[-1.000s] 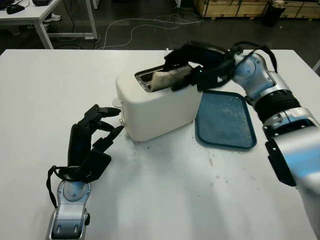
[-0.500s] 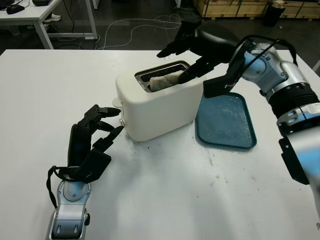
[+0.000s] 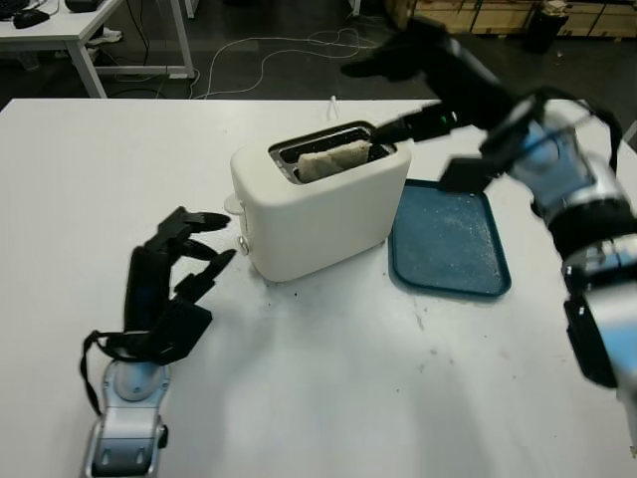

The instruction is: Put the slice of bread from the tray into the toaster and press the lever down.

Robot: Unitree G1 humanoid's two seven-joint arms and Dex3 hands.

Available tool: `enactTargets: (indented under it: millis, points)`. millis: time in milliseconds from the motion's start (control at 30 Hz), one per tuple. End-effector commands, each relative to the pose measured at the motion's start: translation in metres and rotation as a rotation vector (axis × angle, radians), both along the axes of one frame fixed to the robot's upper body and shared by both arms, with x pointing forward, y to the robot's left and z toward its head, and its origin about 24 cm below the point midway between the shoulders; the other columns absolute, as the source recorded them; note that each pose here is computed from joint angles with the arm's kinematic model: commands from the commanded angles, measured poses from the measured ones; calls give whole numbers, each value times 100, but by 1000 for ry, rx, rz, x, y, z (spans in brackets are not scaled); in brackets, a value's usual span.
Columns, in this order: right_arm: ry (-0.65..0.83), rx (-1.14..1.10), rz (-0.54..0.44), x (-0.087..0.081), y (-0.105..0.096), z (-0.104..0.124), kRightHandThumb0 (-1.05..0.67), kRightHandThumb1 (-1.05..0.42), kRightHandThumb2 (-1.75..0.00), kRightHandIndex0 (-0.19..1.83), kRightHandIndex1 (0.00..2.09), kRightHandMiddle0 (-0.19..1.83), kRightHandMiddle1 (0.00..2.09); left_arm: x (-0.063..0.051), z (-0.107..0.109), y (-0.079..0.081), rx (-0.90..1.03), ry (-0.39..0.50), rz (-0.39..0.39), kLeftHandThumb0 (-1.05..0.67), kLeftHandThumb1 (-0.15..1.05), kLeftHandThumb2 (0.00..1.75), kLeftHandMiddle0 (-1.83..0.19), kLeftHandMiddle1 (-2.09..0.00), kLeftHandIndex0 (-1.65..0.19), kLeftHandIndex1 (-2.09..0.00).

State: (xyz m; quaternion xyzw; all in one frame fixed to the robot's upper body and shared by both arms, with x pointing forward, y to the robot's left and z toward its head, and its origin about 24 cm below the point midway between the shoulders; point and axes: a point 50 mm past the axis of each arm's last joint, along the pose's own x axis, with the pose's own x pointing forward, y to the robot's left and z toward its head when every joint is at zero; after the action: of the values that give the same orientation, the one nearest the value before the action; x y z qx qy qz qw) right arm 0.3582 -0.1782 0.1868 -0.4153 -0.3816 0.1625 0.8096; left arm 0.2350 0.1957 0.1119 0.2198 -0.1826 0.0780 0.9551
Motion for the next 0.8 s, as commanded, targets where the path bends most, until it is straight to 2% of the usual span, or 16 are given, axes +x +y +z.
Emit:
enactTargets:
  millis: [0,100,200,300,433,533,633,767]
  points:
    - [14,88,-2,-13,-9,-16,-53,-89,-1,61,74,87,4,1,19,4,53,-108,-5,-20,92,11,-55,-146,-56,-88]
    - [76,190,-24,-34,-23,-47,-48,-91,0,70,59,88,2,4,37,11,117,-164,-6,-23,92,10,-55,-149,-57,-87]
    - [159,269,-61,-52,-32,-74,-46,-92,-1,75,57,88,1,9,53,15,185,-216,-2,-23,91,6,-55,-147,-60,-86]
    - [228,358,-124,-65,-37,-92,-50,-91,0,79,58,91,2,15,65,18,244,-252,-1,-25,91,2,-59,-138,-66,-83]
    - [290,453,-178,-78,-38,-104,-43,-86,0,84,52,94,2,22,80,20,327,-296,-23,-23,89,0,-69,-124,-72,-78]
    - [317,492,-198,-85,-37,-109,-42,-88,-1,87,49,95,2,27,89,21,381,-296,-46,-24,85,0,-78,-118,-78,-73]
    - [354,538,-213,-87,-34,-113,-44,-89,-1,91,47,96,2,32,94,20,422,-289,-75,-21,83,0,-82,-116,-83,-71]
    - [491,707,-184,-85,-30,-117,-45,-89,0,93,37,98,1,39,96,19,494,-252,-98,-19,80,0,-84,-119,-88,-70]
